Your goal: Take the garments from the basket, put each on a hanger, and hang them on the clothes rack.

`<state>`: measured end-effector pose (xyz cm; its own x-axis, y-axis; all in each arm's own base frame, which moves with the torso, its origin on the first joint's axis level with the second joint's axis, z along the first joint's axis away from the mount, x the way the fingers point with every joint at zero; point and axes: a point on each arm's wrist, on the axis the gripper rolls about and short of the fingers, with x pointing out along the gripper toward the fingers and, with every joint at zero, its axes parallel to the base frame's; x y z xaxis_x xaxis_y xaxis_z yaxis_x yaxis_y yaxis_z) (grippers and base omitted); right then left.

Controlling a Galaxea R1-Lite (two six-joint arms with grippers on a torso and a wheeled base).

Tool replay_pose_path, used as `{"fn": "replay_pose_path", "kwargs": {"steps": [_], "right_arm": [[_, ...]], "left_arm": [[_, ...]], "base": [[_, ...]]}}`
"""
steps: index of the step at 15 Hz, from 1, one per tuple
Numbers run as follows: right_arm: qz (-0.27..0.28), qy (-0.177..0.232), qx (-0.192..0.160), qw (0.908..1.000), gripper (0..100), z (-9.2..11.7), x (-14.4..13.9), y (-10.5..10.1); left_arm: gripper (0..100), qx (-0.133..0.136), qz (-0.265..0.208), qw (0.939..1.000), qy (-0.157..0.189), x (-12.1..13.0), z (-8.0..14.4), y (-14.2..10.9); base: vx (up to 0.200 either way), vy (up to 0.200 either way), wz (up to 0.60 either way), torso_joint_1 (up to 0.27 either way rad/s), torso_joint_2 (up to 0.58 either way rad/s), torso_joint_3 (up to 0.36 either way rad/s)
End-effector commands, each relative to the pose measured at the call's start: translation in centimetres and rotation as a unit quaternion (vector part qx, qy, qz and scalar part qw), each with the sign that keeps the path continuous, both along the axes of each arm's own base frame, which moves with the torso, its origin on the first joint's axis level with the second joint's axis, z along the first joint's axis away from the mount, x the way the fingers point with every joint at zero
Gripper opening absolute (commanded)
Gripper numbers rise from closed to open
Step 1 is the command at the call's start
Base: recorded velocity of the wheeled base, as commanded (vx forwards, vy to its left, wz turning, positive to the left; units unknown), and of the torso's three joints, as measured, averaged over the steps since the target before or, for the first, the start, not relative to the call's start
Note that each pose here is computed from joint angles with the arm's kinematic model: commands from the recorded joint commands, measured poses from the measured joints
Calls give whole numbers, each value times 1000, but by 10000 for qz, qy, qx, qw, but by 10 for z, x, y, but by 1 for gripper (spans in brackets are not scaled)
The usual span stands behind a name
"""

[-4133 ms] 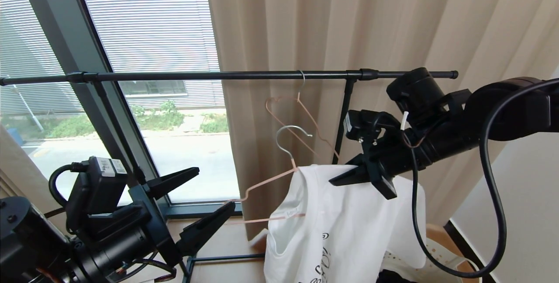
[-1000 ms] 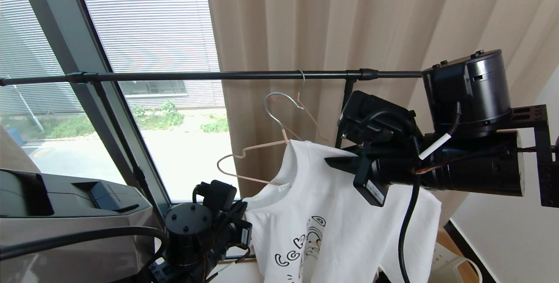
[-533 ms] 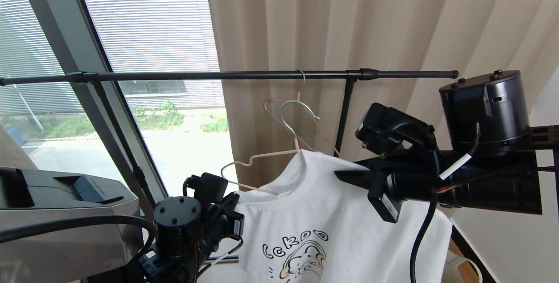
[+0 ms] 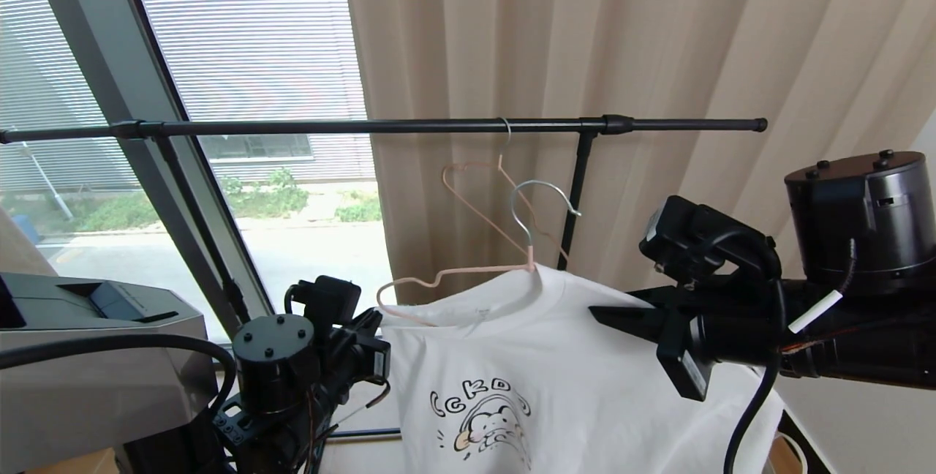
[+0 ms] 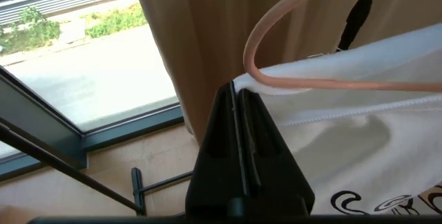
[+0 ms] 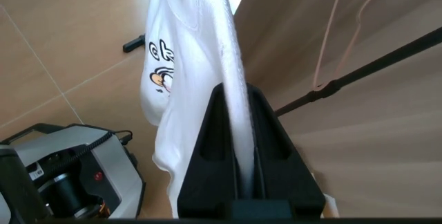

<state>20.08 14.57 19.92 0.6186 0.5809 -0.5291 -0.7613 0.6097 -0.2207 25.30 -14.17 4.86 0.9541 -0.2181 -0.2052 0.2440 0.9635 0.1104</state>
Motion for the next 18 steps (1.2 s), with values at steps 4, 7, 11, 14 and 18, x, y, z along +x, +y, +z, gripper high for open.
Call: {"fn": "replay_pose_path", "kwargs": {"steps": [4, 7, 11, 14, 18], "right_arm": [[-102, -53, 47, 9999, 0, -1, -4, -10], [-116, -11, 14, 9999, 0, -4, -5, -11], [-112, 124, -87, 9998, 0, -12, -1, -8], [-110, 156, -96, 9998, 0, -14, 2, -6], [39, 61, 168, 9998, 0, -20, 7, -1]], "left_arm": [[0, -25, 161, 9998, -116, 4, 7, 9], [0, -76, 184, 9996, -201, 5, 12, 11], [0, -196, 108, 9989, -404, 0, 27, 13], [0, -168, 8, 9983, -559, -7, 37, 15], [0, -148, -227, 9981, -556, -19, 40, 7]], "base": [[0, 0, 0, 0, 0, 0], [0, 0, 0, 0, 0, 0], [0, 0, 0, 0, 0, 0], [0, 0, 0, 0, 0, 0], [0, 0, 0, 0, 0, 0]]}}
